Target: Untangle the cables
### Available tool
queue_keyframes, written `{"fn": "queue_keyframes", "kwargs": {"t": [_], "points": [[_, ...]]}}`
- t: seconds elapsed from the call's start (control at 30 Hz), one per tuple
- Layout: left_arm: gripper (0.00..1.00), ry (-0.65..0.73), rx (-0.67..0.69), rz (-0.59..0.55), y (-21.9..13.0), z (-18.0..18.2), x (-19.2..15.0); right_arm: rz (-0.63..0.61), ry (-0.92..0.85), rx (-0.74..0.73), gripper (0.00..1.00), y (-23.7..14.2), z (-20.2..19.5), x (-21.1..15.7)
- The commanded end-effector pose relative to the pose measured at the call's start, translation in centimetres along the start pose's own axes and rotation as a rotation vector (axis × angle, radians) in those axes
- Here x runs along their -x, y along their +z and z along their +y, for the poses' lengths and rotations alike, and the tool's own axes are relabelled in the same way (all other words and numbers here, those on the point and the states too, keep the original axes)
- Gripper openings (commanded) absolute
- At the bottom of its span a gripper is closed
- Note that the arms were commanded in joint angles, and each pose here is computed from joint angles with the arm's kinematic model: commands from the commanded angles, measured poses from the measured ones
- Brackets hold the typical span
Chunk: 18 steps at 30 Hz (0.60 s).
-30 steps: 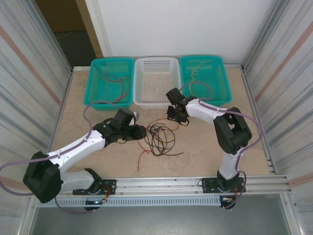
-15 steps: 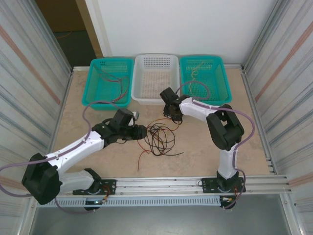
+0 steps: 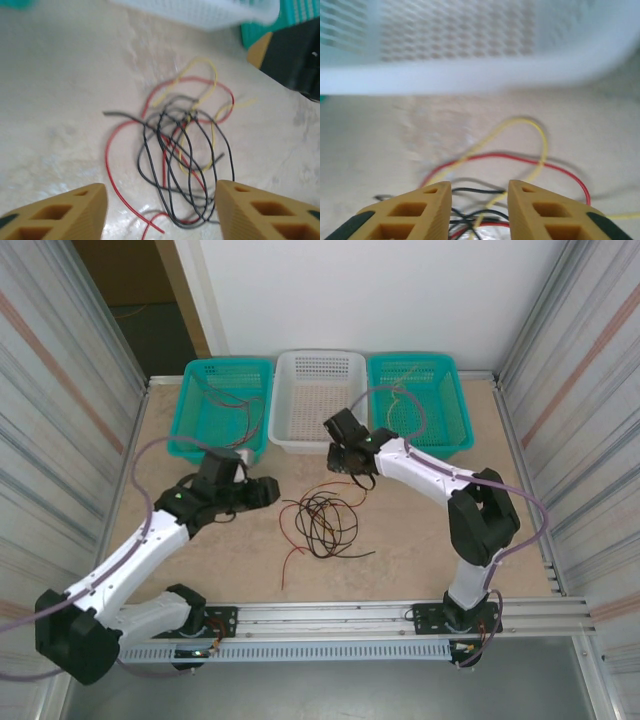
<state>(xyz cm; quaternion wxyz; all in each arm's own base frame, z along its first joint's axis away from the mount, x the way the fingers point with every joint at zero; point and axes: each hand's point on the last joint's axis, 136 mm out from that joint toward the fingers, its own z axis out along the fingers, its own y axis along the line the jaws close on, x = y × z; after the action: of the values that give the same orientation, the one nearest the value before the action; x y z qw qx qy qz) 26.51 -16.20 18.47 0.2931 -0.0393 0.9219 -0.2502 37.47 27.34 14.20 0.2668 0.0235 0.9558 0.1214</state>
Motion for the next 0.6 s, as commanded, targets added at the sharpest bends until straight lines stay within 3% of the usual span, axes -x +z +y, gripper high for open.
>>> {"fn": "queue_keyframes", "kwargs": {"t": [0.0,0.17,0.3,0.57], "points": [[0.7,-0.06,0.147,-0.051,-1.4,4.3,2.5,0.042,-0.173,0.017,0.38,0.3,1.6,1.6],[0.72,-0.204,0.147,-0.117,-1.7,8.2,8.1,0.089,-0.31,0.035,0.43,4.1,4.2,3.7],[0.71,-0.171,0.123,-0.133,-0.1,8.0,12.4,0.124,-0.324,0.046,0.41,6.2,4.2,4.5],[0.67,-0.204,0.06,-0.039,6.6,7.9,15.2,0.216,-0.351,0.035,0.35,7.1,2.1,2.8]]}}
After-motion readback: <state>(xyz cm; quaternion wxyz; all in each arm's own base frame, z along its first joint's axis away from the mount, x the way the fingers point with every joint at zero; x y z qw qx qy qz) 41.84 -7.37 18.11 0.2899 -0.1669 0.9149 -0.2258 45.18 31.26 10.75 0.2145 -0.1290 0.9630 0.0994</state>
